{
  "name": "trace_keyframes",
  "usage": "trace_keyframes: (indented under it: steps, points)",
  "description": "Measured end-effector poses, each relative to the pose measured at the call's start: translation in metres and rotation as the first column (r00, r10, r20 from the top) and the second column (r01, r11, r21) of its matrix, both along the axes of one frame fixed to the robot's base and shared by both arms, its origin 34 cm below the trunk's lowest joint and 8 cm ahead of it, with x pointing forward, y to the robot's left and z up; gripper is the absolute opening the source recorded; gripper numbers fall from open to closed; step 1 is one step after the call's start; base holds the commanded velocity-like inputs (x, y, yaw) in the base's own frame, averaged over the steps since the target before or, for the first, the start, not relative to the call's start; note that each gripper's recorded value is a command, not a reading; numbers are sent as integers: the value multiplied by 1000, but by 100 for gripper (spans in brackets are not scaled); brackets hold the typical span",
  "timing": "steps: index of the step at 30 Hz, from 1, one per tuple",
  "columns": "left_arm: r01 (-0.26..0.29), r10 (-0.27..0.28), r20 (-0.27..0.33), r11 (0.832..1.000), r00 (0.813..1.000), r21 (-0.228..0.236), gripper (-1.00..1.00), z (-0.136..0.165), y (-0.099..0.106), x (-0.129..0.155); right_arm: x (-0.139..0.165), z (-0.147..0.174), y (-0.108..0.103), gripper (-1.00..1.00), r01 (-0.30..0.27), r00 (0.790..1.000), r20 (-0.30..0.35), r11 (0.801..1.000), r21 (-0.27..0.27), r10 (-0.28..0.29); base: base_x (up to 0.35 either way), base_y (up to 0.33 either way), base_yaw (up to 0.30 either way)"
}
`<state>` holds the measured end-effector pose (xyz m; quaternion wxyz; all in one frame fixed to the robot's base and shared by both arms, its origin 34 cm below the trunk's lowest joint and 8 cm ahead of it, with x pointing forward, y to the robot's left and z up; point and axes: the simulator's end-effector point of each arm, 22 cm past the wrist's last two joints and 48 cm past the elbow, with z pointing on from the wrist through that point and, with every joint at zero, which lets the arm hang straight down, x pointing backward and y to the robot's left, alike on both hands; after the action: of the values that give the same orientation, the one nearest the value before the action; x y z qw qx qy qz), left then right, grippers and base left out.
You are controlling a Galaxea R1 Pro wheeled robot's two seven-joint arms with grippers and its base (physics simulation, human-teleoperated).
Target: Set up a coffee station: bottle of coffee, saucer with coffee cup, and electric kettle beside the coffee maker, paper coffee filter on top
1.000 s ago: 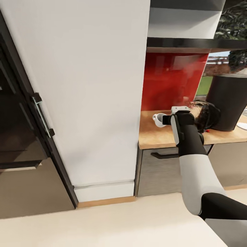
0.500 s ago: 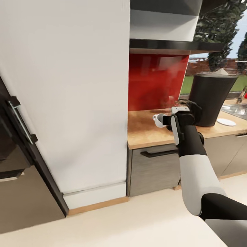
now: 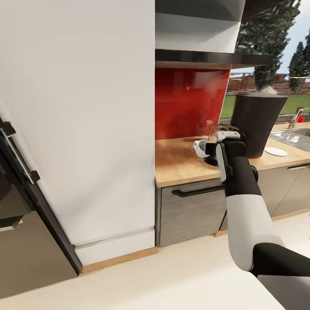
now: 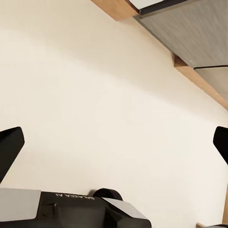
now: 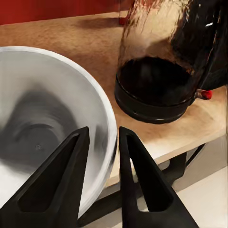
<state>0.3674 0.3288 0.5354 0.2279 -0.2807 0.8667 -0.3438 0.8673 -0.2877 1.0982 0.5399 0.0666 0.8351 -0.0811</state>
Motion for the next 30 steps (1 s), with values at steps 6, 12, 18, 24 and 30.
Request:
trace_keyframes:
  steps: [6, 12, 18, 24, 30]
  points:
    - [0, 0, 3, 1000, 1000, -1, 100, 1, 0, 1, -2, 9, -1, -100, 3, 1000, 21, 1000, 1, -3, 0, 0, -173]
    - [0, 0, 6, 1000, 1000, 0, 100, 1, 0, 2, -4, 8, -1, -100, 3, 1000, 21, 1000, 1, -3, 0, 111, -124]
    - [0, 0, 6, 1000, 1000, 0, 100, 1, 0, 2, -5, 4, -1, -100, 3, 1000, 14, 1000, 1, -3, 0, 80, -46]
    - [0, 0, 7, 1000, 1000, 0, 100, 2, 0, 2, -6, 4, -4, -100, 7, 1000, 14, 1000, -1, -7, 0, 3, -218]
    - [0, 0, 9, 1000, 1000, 0, 100, 2, 0, 3, -7, 6, -9, -100, 15, 1000, 17, 1000, -3, -15, 0, 0, -242]
